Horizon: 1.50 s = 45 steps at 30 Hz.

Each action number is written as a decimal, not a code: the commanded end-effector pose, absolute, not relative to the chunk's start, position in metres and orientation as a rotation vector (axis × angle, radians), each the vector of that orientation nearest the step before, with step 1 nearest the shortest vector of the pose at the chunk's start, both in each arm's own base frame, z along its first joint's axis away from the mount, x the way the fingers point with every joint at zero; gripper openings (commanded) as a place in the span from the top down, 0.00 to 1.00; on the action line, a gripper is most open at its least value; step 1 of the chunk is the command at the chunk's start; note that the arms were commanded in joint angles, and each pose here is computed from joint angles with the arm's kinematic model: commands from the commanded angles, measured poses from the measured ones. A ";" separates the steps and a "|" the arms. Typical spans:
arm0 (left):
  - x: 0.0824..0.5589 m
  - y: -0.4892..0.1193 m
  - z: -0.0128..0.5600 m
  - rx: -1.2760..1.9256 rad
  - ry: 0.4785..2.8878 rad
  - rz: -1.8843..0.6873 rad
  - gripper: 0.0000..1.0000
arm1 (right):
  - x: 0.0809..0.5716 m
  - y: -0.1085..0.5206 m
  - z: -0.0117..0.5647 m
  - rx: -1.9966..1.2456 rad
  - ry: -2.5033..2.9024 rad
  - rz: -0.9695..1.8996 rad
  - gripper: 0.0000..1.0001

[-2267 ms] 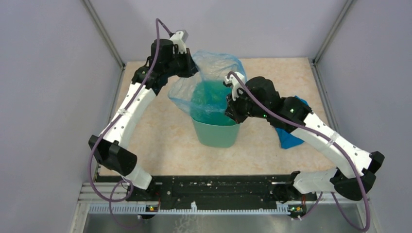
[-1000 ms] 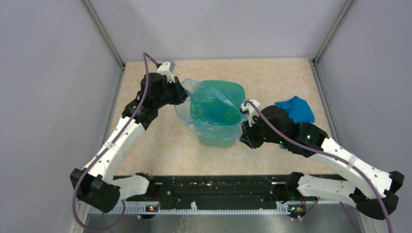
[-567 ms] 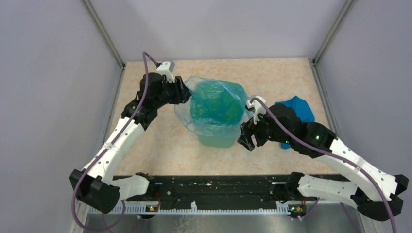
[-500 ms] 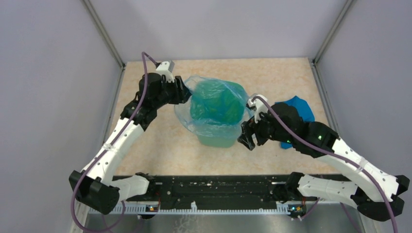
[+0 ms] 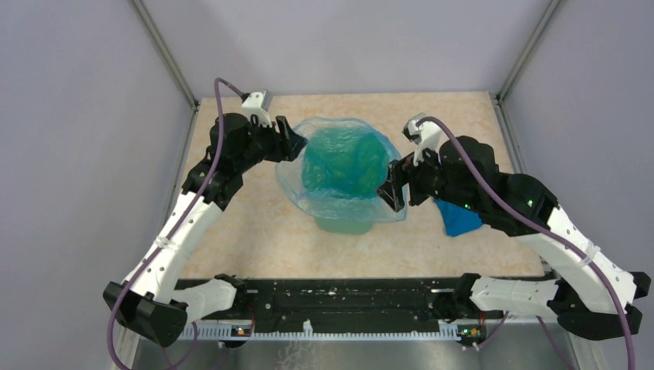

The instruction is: Put the trash bags into the trash bin

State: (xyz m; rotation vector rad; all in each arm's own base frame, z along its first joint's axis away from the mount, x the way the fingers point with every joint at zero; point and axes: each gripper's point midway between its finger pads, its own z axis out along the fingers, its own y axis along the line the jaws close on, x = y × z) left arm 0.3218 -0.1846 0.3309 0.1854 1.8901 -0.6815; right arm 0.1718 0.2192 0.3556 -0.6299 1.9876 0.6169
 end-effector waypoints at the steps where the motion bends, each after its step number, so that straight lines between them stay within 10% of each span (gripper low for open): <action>1: 0.316 -0.186 0.367 0.231 1.778 -0.703 0.36 | 0.190 0.220 0.387 -0.539 1.929 0.564 0.27; 10: 0.315 -0.187 0.381 0.264 1.732 -0.700 0.35 | 0.249 0.237 0.417 -0.499 1.841 0.324 0.29; 24: 0.325 -0.192 0.382 0.296 1.705 -0.688 0.52 | 0.308 0.247 0.416 -0.414 1.849 0.256 0.69; 45: 0.329 -0.194 0.379 0.290 1.715 -0.694 0.62 | 0.316 0.227 0.411 -0.379 1.842 0.142 0.53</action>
